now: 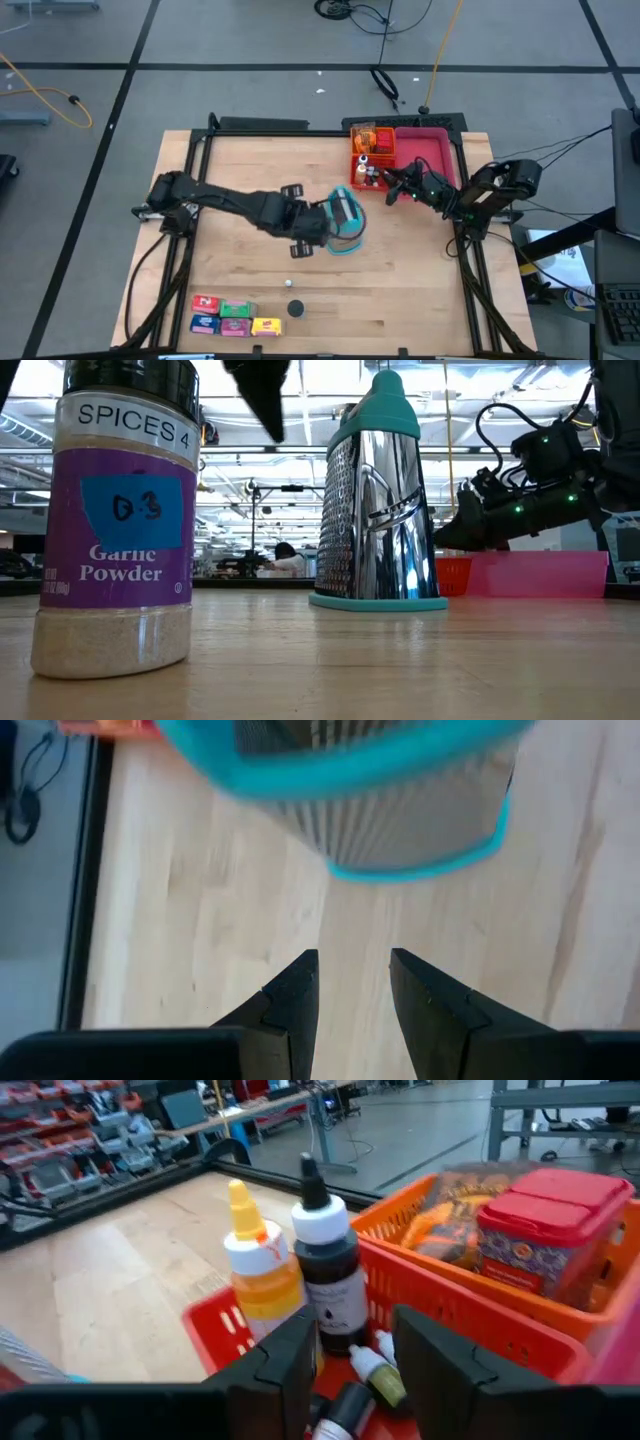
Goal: Pick & Place Kitchen Items
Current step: Put the small red food coloring bottle into the red bin, then put the purple seasoning bottle into the orange bin
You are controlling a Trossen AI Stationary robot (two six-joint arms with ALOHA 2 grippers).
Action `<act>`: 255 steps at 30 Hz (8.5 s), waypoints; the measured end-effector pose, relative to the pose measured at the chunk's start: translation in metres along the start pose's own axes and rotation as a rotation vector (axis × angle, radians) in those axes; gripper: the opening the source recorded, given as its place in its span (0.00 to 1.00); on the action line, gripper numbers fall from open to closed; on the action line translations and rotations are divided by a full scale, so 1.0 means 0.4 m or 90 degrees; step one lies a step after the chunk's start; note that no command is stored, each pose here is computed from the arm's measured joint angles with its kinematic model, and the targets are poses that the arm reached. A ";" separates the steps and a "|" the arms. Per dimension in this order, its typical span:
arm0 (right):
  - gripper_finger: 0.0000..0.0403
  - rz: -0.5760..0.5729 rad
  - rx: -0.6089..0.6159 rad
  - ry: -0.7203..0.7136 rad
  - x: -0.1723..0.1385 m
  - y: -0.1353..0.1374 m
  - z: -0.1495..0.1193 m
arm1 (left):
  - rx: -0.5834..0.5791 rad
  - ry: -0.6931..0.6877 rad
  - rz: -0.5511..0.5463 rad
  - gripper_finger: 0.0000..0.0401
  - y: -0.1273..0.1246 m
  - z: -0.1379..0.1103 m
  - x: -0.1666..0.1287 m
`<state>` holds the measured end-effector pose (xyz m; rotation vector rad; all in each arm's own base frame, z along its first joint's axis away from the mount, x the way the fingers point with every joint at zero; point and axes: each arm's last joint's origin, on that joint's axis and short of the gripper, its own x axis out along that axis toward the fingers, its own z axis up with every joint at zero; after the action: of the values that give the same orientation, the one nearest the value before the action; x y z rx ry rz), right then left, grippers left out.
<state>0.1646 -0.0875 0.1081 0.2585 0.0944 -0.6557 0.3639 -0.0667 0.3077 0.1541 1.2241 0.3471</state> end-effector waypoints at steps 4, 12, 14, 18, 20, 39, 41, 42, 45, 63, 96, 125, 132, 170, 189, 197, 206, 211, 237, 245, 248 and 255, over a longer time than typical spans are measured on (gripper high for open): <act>0.33 0.010 -0.007 -0.023 -0.001 0.005 0.010 | -0.036 -0.013 0.003 0.32 -0.018 -0.060 -0.003; 0.32 0.043 -0.001 -0.080 -0.007 0.024 0.032 | -0.086 -0.136 -0.066 0.32 -0.048 -0.174 -0.060; 0.32 0.057 -0.002 -0.092 -0.010 0.032 0.038 | -0.075 -0.163 -0.088 0.32 -0.064 -0.195 -0.064; 0.32 0.113 -0.003 -0.109 -0.018 0.053 0.048 | -0.022 -0.189 -0.153 0.32 -0.105 -0.230 -0.054; 0.32 0.143 -0.002 -0.118 -0.023 0.066 0.053 | 0.012 -0.200 -0.191 0.32 -0.130 -0.240 -0.042; 0.32 0.217 -0.043 -0.122 -0.051 0.117 0.061 | 0.072 -0.322 -0.376 0.33 -0.253 -0.296 -0.015; 0.32 0.216 -0.043 -0.122 -0.051 0.117 0.061 | 0.059 -0.325 -0.385 0.36 -0.257 -0.297 -0.018; 0.32 0.217 -0.042 -0.123 -0.051 0.117 0.061 | 0.058 -0.327 -0.385 0.38 -0.258 -0.298 -0.019; 0.32 0.216 -0.043 -0.120 -0.051 0.116 0.060 | 0.053 -0.337 -0.358 0.46 -0.261 -0.301 -0.021; 0.32 0.215 -0.043 -0.119 -0.051 0.116 0.060 | 0.092 -0.244 -0.195 0.61 -0.235 -0.359 0.043; 0.32 0.213 -0.041 -0.116 -0.050 0.116 0.059 | 0.104 -0.323 -0.340 0.61 -0.205 -0.428 0.221; 0.32 0.211 -0.047 -0.112 -0.050 0.115 0.057 | 0.122 -0.313 -0.400 0.13 -0.212 -0.392 0.333; 0.32 0.209 -0.067 -0.116 -0.050 0.115 0.057 | 0.076 -0.301 -0.340 0.12 -0.135 -0.378 0.304; 0.32 0.126 -0.078 -0.114 -0.040 0.089 0.057 | -0.215 -0.544 -0.113 0.14 0.483 0.013 0.165; 0.32 0.063 -0.112 -0.059 -0.033 0.073 0.036 | -0.188 -0.534 -0.234 0.14 0.516 0.202 0.331; 0.32 0.021 -0.117 -0.047 -0.032 0.067 0.030 | -0.173 -0.519 -0.263 0.12 0.477 0.231 0.384; 0.32 0.021 -0.117 -0.051 -0.033 0.068 0.031 | -0.160 -0.486 -0.266 0.17 0.427 0.235 0.471; 0.32 0.021 -0.116 -0.054 -0.033 0.068 0.032 | -0.160 -0.495 -0.259 0.13 0.424 0.238 0.492; 0.32 0.020 -0.127 -0.051 -0.033 0.067 0.031 | -0.185 -0.494 -0.194 0.37 0.433 0.239 0.484; 0.32 0.021 -0.117 -0.051 -0.033 0.067 0.031 | -0.148 -0.467 -0.224 0.37 0.452 0.217 0.322; 0.32 0.021 -0.117 -0.051 -0.033 0.067 0.031 | -0.121 -0.402 -0.237 0.37 0.439 0.186 0.261; 0.32 0.022 -0.112 -0.051 -0.033 0.068 0.031 | 0.028 -0.292 -0.277 0.37 0.341 0.109 0.136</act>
<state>0.1709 -0.0626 0.1280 0.0642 0.0697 -0.6185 0.3968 0.0827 0.3147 -0.0005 0.7819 -0.0947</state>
